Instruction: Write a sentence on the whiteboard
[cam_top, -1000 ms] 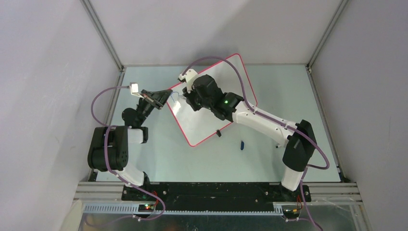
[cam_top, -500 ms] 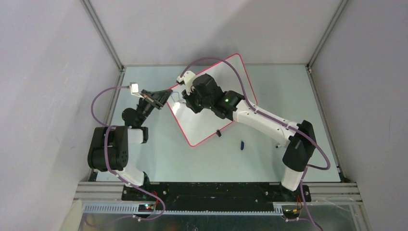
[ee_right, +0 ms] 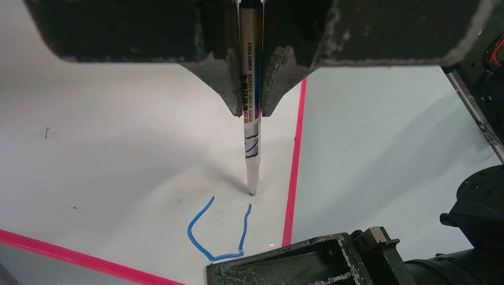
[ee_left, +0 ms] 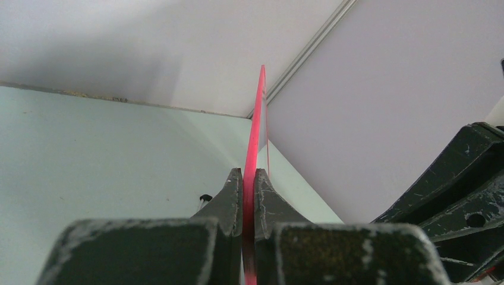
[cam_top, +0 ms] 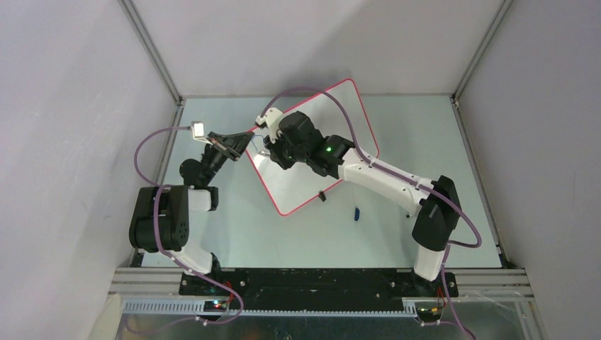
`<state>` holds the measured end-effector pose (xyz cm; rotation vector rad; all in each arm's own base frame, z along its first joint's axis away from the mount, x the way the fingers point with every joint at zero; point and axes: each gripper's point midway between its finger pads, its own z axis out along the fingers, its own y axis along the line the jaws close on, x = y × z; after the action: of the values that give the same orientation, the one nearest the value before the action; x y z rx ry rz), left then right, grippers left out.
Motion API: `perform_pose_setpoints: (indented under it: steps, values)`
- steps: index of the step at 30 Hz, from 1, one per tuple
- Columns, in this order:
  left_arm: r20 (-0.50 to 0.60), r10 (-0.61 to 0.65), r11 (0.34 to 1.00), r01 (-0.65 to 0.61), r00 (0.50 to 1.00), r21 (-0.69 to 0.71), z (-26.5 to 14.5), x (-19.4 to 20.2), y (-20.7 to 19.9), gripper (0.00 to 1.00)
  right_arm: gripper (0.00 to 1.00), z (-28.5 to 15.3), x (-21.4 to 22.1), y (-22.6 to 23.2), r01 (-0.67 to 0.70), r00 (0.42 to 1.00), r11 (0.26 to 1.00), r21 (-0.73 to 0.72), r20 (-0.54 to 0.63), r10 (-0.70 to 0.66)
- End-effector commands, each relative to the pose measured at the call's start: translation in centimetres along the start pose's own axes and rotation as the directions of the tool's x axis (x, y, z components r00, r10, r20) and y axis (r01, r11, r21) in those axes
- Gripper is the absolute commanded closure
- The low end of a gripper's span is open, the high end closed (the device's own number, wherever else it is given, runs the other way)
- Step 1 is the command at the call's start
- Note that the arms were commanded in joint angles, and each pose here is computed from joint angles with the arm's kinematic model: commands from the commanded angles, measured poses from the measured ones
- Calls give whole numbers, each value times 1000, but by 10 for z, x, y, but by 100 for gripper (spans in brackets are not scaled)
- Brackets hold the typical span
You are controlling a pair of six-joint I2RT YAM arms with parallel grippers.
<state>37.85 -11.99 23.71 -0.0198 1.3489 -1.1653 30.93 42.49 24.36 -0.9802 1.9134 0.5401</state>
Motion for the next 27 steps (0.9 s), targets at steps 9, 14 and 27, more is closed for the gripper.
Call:
perform_pose_setpoints:
  steps: [9,14,27]
  values:
    - [-42,107,992,-105,993,66,-1,13,-12,99,100,-2,-24,-11,-7,998,998,60,67,3]
    - [-43,107,992,-104,993,65,-1,14,-12,100,100,-5,-23,-20,-20,998,996,90,65,14]
    - [-43,108,992,-105,993,66,-2,14,-13,100,100,-12,-21,-39,-52,996,987,152,78,40]
